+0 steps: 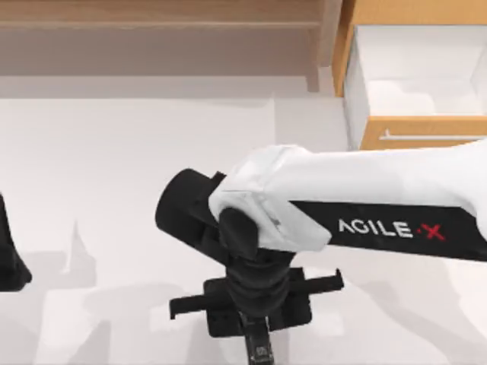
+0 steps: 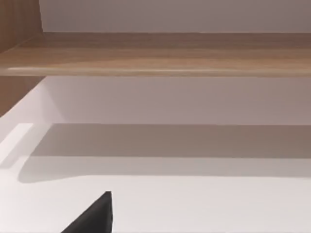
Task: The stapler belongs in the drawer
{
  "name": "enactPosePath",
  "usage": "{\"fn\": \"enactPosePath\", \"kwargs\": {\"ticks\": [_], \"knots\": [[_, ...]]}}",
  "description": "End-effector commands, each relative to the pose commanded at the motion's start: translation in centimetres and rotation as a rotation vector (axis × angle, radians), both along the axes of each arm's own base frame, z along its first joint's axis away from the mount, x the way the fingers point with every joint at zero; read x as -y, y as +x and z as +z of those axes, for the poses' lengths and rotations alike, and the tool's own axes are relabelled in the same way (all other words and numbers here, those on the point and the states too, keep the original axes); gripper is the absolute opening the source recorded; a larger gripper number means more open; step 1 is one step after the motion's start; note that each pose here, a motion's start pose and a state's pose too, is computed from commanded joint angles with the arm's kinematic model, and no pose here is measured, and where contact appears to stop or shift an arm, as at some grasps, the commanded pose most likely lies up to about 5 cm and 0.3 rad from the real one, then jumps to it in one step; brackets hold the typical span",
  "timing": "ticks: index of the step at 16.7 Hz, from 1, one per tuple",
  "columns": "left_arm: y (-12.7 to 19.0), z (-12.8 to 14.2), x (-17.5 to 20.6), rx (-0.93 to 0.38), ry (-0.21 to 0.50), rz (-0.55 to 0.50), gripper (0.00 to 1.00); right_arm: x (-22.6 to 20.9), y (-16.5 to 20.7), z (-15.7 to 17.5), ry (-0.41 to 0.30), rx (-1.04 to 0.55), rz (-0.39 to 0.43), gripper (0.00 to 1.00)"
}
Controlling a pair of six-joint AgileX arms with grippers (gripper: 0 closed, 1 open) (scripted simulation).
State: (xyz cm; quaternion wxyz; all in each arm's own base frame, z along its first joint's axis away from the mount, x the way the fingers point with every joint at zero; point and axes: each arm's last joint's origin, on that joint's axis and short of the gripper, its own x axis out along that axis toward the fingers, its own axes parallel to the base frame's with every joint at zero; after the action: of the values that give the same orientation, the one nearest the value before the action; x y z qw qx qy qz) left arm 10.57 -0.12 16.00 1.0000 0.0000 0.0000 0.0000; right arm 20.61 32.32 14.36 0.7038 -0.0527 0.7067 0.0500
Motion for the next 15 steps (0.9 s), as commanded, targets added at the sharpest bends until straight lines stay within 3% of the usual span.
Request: {"fn": "enactPosePath", "kwargs": {"ticks": [7, 11, 15], "knots": [[0.0, 0.0, 0.0, 0.000, 0.000, 0.000, 1.00, 0.3, 1.3, 1.7, 0.031, 0.042, -0.002, 0.00], [0.0, 0.0, 0.0, 0.000, 0.000, 0.000, 1.00, 3.2, 7.8, 7.5, 0.076, 0.195, -0.022, 0.00], [0.0, 0.0, 0.0, 0.000, 0.000, 0.000, 1.00, 9.7, 15.5, 14.4, 0.063, 0.370, -0.088, 0.00]]}}
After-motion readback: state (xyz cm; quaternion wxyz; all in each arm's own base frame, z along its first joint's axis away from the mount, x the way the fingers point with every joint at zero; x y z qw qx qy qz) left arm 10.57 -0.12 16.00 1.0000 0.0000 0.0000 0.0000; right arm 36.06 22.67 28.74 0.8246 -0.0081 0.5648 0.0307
